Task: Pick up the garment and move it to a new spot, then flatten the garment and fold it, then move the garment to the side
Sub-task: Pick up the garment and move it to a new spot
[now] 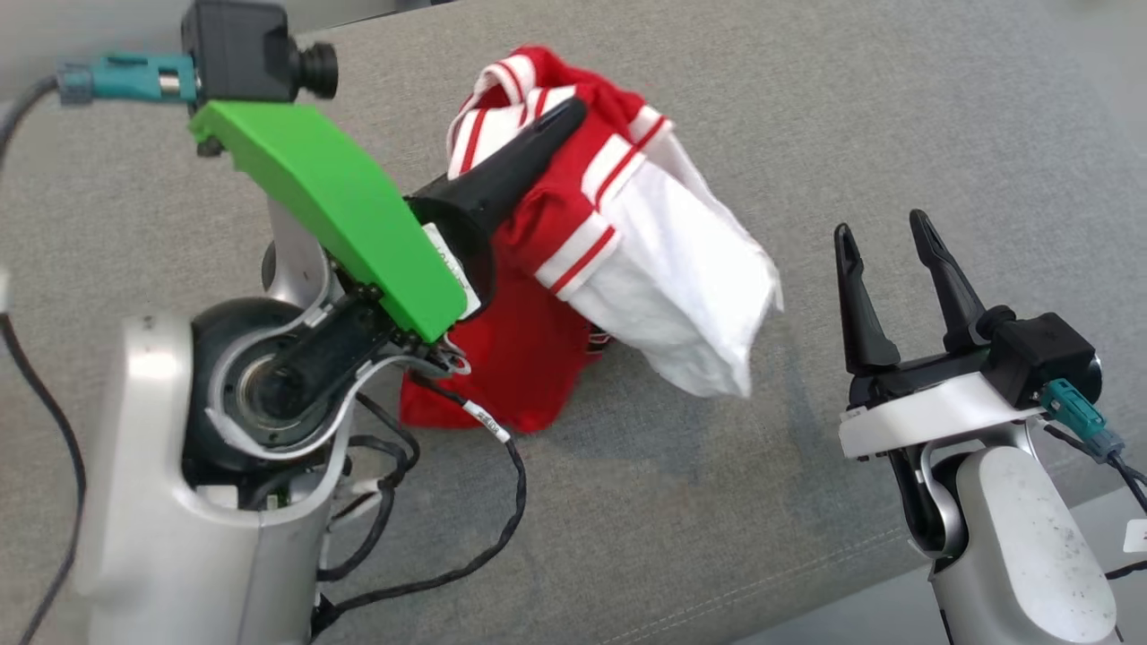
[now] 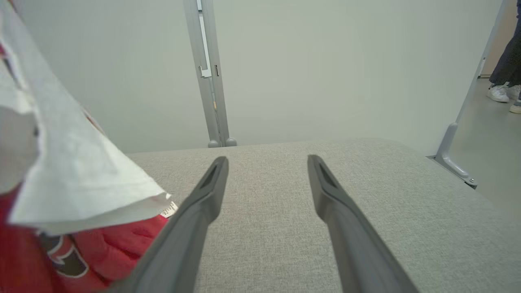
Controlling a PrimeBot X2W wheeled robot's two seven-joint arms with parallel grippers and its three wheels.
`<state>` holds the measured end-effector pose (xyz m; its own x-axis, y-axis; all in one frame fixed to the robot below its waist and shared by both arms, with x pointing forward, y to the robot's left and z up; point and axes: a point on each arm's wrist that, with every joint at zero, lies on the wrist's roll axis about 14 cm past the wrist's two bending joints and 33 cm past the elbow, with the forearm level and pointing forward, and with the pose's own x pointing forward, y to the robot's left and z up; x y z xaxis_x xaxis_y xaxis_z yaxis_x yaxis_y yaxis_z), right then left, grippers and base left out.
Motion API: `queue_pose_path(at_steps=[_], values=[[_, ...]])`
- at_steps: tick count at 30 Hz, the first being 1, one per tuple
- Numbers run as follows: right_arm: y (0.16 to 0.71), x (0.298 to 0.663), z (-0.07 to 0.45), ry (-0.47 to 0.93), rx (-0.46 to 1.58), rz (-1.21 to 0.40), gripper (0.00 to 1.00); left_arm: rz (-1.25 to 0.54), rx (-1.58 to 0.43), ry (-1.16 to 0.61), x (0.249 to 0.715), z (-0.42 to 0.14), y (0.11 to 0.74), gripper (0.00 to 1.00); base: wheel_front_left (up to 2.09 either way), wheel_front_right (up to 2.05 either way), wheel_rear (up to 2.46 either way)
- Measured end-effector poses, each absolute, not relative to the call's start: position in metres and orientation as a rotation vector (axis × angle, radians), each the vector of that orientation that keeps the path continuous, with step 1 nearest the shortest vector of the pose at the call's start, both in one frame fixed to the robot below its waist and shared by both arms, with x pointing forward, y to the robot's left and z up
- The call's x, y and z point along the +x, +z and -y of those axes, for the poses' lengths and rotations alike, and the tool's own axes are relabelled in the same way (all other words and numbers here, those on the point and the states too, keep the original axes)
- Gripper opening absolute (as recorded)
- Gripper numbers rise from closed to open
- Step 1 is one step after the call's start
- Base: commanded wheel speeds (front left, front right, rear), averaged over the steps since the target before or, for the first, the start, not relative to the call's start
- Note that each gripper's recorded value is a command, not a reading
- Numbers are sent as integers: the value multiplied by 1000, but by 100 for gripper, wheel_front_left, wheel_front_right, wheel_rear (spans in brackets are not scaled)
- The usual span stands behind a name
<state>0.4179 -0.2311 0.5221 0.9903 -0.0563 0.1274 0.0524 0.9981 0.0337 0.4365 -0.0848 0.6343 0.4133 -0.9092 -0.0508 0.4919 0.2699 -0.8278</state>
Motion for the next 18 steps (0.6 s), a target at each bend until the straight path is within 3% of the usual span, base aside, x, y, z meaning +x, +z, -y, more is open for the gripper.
queue_pose_path(at_steps=[10, 14, 15, 16, 17, 18], values=[[514, 414, 235, -71, 33, 101, 100, -709, -820, -859, 455, 117, 520, 0, 0, 0, 0], [516, 413, 235, -72, 30, 104, 100, -707, -777, -880, 451, 134, 502, 0, 0, 0, 0], [517, 412, 236, -74, 29, 106, 100, -705, -772, -900, 447, 140, 503, 5, 0, 0, 0], [518, 411, 236, -76, 29, 108, 100, -712, -777, -918, 442, 146, 504, 47, 0, 0, 0], [519, 410, 237, -77, 29, 110, 100, -722, -776, -939, 436, 151, 504, 100, 0, 0, 0], [519, 409, 237, -80, 29, 112, 100, -725, -755, -959, 431, 156, 505, 100, 0, 0, 0]])
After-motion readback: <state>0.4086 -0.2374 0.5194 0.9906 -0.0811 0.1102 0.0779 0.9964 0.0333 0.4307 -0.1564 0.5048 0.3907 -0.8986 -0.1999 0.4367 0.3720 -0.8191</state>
